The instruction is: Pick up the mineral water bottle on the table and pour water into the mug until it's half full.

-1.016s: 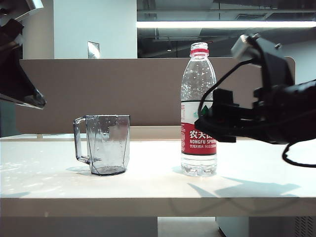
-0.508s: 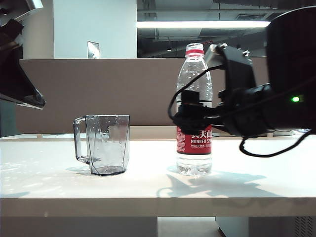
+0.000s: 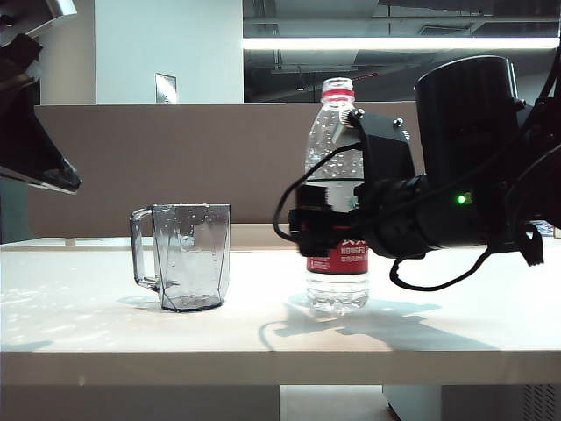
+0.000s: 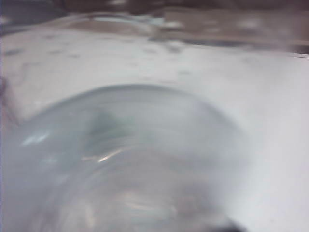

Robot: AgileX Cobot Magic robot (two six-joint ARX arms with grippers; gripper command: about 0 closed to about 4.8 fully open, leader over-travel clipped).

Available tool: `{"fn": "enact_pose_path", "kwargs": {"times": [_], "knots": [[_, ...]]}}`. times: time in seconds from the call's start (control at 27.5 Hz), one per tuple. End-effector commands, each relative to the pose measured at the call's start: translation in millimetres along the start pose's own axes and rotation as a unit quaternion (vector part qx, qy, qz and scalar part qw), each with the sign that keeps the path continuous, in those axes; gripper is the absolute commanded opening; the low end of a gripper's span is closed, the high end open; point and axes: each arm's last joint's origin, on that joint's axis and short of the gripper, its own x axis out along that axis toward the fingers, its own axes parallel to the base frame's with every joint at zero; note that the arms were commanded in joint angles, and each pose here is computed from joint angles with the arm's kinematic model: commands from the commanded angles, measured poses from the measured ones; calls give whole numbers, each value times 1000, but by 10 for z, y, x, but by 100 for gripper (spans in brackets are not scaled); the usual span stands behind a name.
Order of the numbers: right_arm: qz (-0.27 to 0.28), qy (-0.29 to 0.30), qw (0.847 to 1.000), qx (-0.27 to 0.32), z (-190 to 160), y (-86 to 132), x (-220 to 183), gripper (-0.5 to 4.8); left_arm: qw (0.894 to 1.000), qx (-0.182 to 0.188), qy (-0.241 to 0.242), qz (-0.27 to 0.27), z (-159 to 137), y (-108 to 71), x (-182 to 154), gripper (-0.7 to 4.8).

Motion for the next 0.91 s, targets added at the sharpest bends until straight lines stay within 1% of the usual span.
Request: {"fn": "enact_pose_path", "kwargs": {"times": [0.04, 0.07, 0.11, 0.18, 0.22, 0.33, 0.4, 0.47, 0.54, 0.58, 0.73, 0.8, 0.91], "knots": [[-6, -11, 1000, 1, 35, -22, 3, 331, 1000, 0, -8, -2, 23, 0, -5, -1], [-9, -11, 1000, 1, 36, -35, 4, 327, 1000, 0, -8, -2, 23, 0, -5, -1], [-9, -10, 1000, -1, 38, -47, 5, 284, 1000, 0, -8, -2, 23, 0, -5, -1], [-9, -1, 1000, -2, 42, -64, 3, 229, 1000, 0, -8, -2, 23, 0, -5, -2], [-9, 4, 1000, -3, 41, -68, 1, 228, 1000, 0, -8, -2, 24, 0, -5, -1], [-10, 22, 999, -35, 52, -72, -12, 229, 1000, 0, -8, -2, 24, 0, -5, -1], [-9, 35, 997, -75, 93, -71, -32, 229, 1000, 0, -8, -2, 24, 0, -5, -1], [-9, 42, 994, -102, 149, -70, -56, 228, 1000, 0, -8, -2, 24, 0, -5, -2], [-14, 50, 988, -146, 253, -77, -96, 229, 1000, 0, -8, -2, 24, 0, -5, -1], [-24, 64, 979, -190, 336, -85, -109, 229, 1000, 0, -8, -2, 24, 0, -5, -1], [-34, 109, 958, -263, 506, -81, -54, 229, 1000, 0, -8, -2, 24, 0, -5, -1], [-40, 122, 949, -288, 575, -77, 0, 230, 1000, 0, -8, -2, 24, 0, -5, -1], [-40, 120, 946, -297, 671, -65, 59, 230, 1000, 0, -8, -2, 24, 0, -5, -1]]}}
